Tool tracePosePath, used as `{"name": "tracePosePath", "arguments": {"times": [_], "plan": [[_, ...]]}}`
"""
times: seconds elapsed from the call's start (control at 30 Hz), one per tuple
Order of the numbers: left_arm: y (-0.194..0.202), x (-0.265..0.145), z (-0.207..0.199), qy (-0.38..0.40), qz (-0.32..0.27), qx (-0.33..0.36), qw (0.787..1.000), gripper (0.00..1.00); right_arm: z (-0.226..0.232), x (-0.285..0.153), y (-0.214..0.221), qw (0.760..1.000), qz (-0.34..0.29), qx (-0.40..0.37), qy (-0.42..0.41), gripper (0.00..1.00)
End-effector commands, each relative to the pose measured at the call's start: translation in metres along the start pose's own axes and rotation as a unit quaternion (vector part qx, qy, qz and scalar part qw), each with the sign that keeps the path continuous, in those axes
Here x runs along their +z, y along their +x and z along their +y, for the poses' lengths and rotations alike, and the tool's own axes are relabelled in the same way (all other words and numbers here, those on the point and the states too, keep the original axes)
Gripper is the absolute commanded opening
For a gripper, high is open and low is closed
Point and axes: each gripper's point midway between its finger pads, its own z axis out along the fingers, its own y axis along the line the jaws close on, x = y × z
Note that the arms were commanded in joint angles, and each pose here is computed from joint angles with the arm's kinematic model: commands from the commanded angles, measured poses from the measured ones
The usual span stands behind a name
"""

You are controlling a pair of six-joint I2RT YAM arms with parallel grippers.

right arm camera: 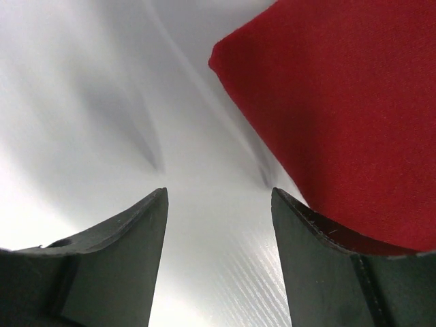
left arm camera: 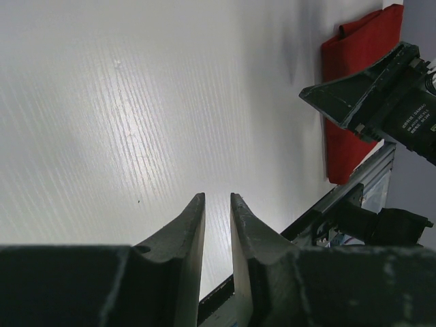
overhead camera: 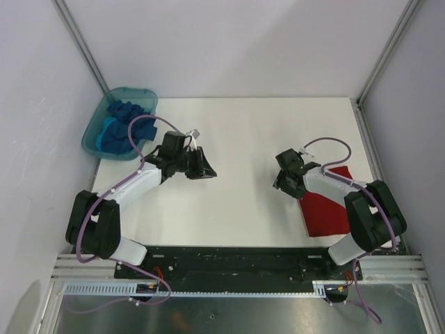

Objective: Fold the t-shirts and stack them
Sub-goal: Put the neatly folded tshirt into the corner of the board with the right arm

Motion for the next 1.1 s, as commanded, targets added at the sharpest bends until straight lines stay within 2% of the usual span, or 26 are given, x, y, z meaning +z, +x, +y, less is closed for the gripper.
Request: {"name": "tracePosePath", "arguments": {"times": [0.0,0.47,0.77,0.93,1.07], "plan": [[-0.006,-0.008,-0.008,0.010,-0.015,0.024,1.000,0.26,0.000,-0.001,-0.017,1.000,-0.026,-0.001,0.003,0.66],[-0.005,-0.009,-0.007,0.007,-0.016,0.023,1.000,0.26,-0.048,0.005,-0.030,0.999,-0.033,0.000,0.023,0.66],[-0.004,-0.010,-0.006,0.006,-0.017,0.024,1.000,0.26,-0.062,0.003,-0.041,0.999,-0.037,0.009,0.020,0.66],[-0.004,-0.011,-0.005,0.002,-0.020,0.025,0.999,0.26,-0.052,-0.005,-0.044,0.999,-0.040,0.012,-0.011,0.66],[-0.005,-0.014,-0.003,-0.005,-0.030,0.028,0.999,0.27,-0.019,-0.025,-0.051,0.997,-0.052,0.014,-0.064,0.67]]}}
